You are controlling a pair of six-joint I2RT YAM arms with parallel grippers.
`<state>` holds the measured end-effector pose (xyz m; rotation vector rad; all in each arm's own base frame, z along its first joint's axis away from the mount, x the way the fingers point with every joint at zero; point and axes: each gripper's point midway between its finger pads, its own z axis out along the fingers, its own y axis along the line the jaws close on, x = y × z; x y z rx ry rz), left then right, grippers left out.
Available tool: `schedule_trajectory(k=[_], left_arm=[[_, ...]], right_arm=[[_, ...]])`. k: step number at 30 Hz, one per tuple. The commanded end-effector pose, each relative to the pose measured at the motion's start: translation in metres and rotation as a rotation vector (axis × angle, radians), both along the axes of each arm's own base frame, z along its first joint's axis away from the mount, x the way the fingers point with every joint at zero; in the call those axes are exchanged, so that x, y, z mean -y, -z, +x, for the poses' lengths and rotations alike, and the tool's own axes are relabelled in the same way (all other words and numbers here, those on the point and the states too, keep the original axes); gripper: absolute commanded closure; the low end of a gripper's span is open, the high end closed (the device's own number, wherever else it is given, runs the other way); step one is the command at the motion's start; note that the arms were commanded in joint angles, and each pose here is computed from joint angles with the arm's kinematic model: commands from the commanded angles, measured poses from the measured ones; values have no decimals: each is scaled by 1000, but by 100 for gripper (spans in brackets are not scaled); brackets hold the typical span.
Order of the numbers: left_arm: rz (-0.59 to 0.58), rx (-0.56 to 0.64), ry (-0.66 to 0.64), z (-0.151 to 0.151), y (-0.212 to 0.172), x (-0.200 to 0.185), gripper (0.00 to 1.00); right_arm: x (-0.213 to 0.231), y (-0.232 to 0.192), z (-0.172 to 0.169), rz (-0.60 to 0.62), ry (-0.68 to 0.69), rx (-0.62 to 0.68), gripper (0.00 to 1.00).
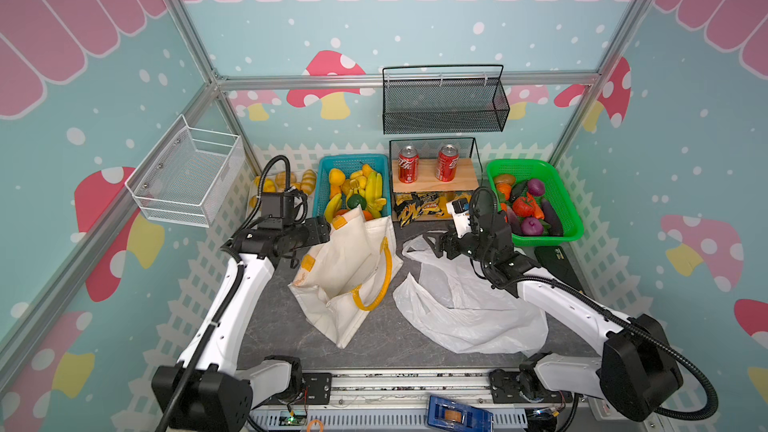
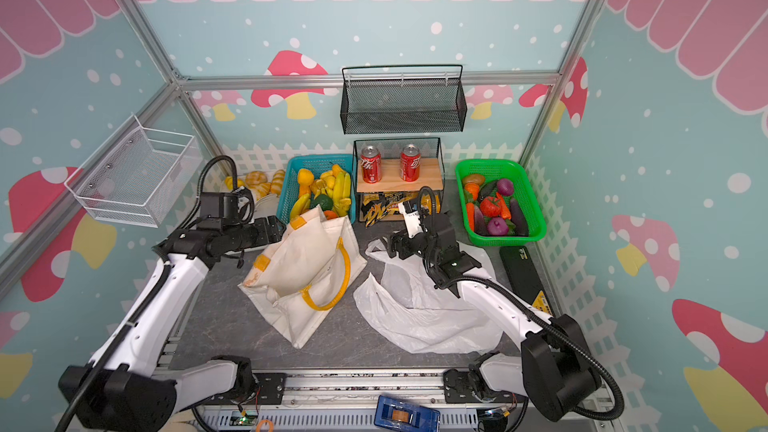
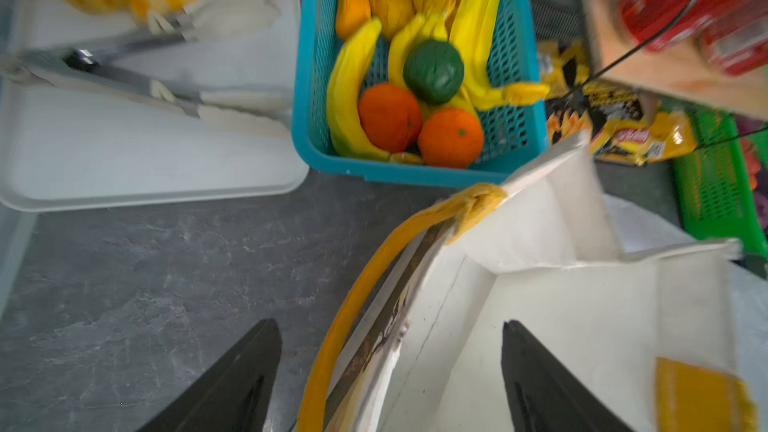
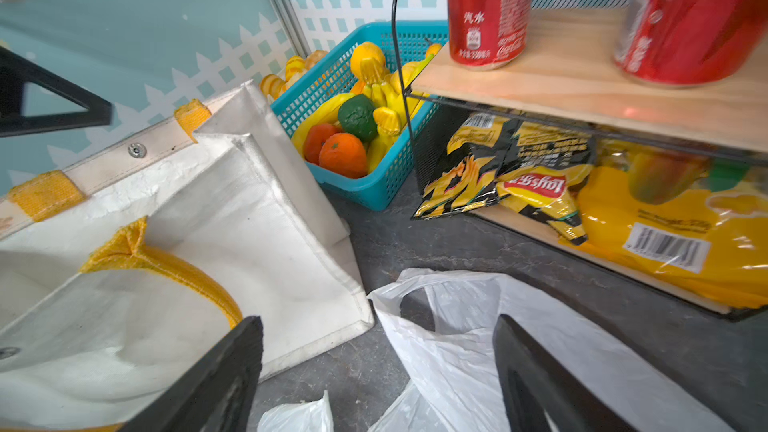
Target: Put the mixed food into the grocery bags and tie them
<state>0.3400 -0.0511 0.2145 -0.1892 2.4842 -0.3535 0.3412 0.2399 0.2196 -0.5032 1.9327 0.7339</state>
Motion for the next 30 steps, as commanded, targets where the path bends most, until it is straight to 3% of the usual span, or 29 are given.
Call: schedule_trajectory(k=[1, 8, 15, 19, 22, 30], left_arm=[[-61, -79, 114, -8, 12, 18, 22], [-53, -89, 119, -9, 15, 11, 55], [-100, -98, 122, -15, 17, 16, 75], [-138, -82, 114, -21, 11, 20, 85], [-186, -68, 102, -29, 4, 25, 92], [-420, -32, 120, -52, -8, 55, 95]], right_arm=[[-35, -33, -18, 137, -122, -9, 14], [-95, -44, -44, 213, -252, -89, 22], [-132, -37, -21, 166, -222, -134, 28], [-133, -4, 9, 28, -88, -173, 38], [-117, 13, 25, -84, 16, -149, 53], [-95, 11, 50, -258, 107, -63, 88]])
